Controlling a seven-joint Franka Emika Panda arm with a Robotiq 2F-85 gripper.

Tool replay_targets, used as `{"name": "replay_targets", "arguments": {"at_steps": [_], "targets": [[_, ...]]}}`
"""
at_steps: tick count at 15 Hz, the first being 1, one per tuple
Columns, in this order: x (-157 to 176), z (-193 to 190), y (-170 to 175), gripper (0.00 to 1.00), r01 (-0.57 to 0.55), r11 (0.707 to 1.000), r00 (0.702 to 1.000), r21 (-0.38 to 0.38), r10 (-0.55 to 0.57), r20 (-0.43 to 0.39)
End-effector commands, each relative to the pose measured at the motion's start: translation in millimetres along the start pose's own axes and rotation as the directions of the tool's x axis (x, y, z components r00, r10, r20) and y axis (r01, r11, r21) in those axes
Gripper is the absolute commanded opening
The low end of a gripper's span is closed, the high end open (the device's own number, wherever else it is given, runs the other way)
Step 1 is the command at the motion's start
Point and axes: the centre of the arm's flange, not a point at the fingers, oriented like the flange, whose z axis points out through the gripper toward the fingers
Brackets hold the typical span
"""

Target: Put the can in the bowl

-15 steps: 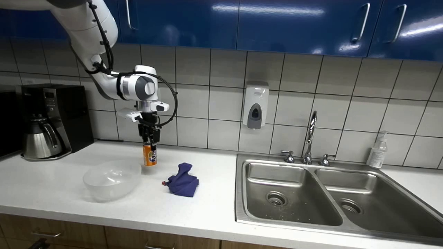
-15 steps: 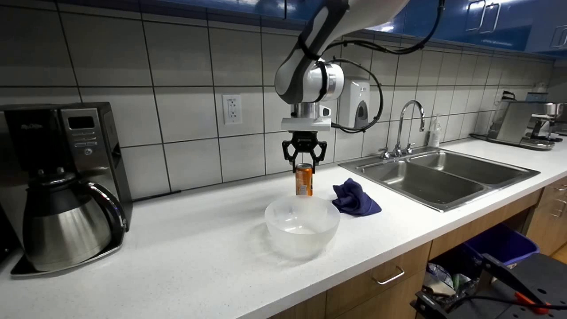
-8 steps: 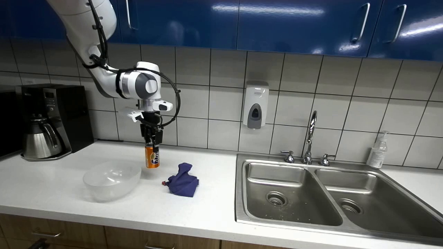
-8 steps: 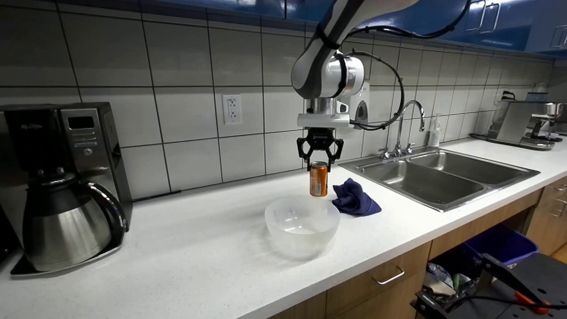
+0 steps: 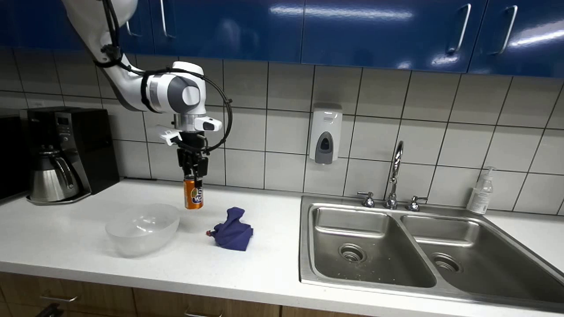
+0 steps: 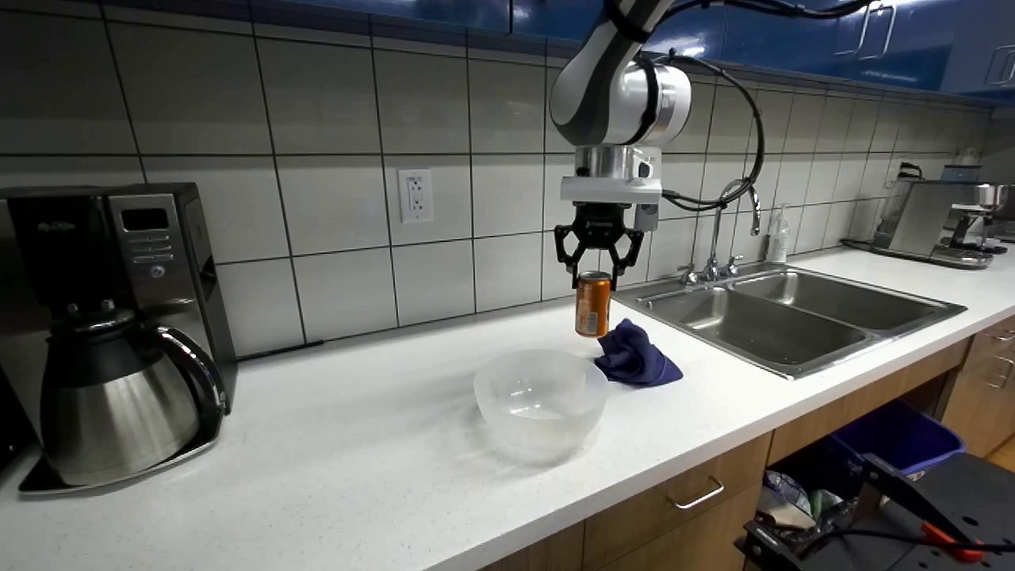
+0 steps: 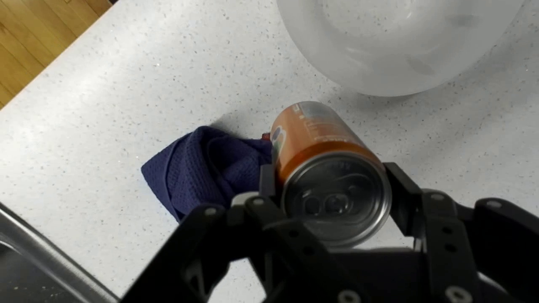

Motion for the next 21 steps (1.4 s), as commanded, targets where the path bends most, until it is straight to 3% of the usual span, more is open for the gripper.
{"name": "replay_targets", "arguments": {"at_steps": [1,13,21], "targets": [[-22.3,-31.8,20.1,0.38,0.024,0.999,1.0,0.029,-0.023,-0.01],[-74.8,-18.2,-31.9,0.38,0.15,0.988,0.988,0.028,-0.15,0.027],[-95.7,30.0,-60.1,0.38,0.216,0.976,0.976,0.005,-0.216,0.031]]}}
